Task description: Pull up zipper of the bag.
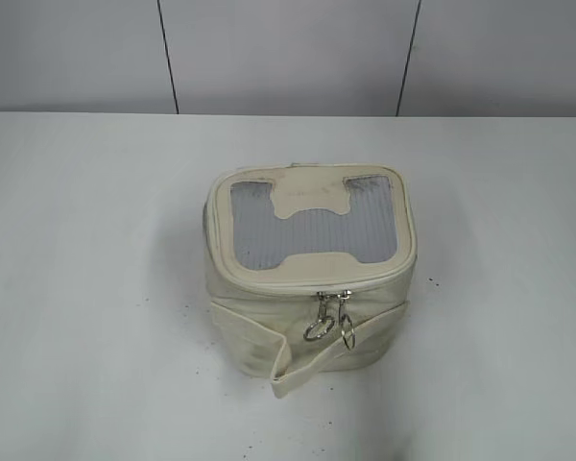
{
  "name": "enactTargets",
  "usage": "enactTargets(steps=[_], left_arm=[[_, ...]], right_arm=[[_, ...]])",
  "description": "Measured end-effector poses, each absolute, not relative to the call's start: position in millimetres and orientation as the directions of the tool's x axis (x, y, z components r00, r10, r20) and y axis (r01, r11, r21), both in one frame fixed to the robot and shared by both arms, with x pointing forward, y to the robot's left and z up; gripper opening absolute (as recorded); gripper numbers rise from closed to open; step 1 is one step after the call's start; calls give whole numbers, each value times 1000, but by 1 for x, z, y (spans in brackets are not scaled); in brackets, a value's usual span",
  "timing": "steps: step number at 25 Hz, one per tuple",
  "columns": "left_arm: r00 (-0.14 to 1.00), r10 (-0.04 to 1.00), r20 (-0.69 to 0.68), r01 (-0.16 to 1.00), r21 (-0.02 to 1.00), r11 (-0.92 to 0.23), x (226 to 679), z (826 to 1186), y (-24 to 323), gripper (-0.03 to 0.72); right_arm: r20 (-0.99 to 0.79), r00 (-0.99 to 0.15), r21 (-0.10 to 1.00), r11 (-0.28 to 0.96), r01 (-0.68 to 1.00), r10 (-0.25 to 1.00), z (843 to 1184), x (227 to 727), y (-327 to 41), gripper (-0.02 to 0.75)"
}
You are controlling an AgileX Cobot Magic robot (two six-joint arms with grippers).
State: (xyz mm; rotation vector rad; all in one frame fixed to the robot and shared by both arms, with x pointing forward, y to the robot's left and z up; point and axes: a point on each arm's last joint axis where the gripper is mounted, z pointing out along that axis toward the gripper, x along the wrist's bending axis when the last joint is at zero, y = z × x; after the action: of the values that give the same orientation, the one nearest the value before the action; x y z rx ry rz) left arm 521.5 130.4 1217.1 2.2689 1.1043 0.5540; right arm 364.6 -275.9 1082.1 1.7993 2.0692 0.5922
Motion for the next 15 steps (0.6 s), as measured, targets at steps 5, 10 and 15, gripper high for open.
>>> enactTargets(steps=[5,10,15], left_arm=[[566,819,92,622,605,-498,463,1206,166,387],[579,815,39,664,558,-498,394,1169,205,388],[582,813,13,636,616,-465,329,1120,243,388]], right_arm=[[23,-146,597,104,795,989,1065,317,-285,575],[27,-149,693,88,715,988,1048,283,-291,573],[31,-153,796,68,602,988,1052,261,-295,573]])
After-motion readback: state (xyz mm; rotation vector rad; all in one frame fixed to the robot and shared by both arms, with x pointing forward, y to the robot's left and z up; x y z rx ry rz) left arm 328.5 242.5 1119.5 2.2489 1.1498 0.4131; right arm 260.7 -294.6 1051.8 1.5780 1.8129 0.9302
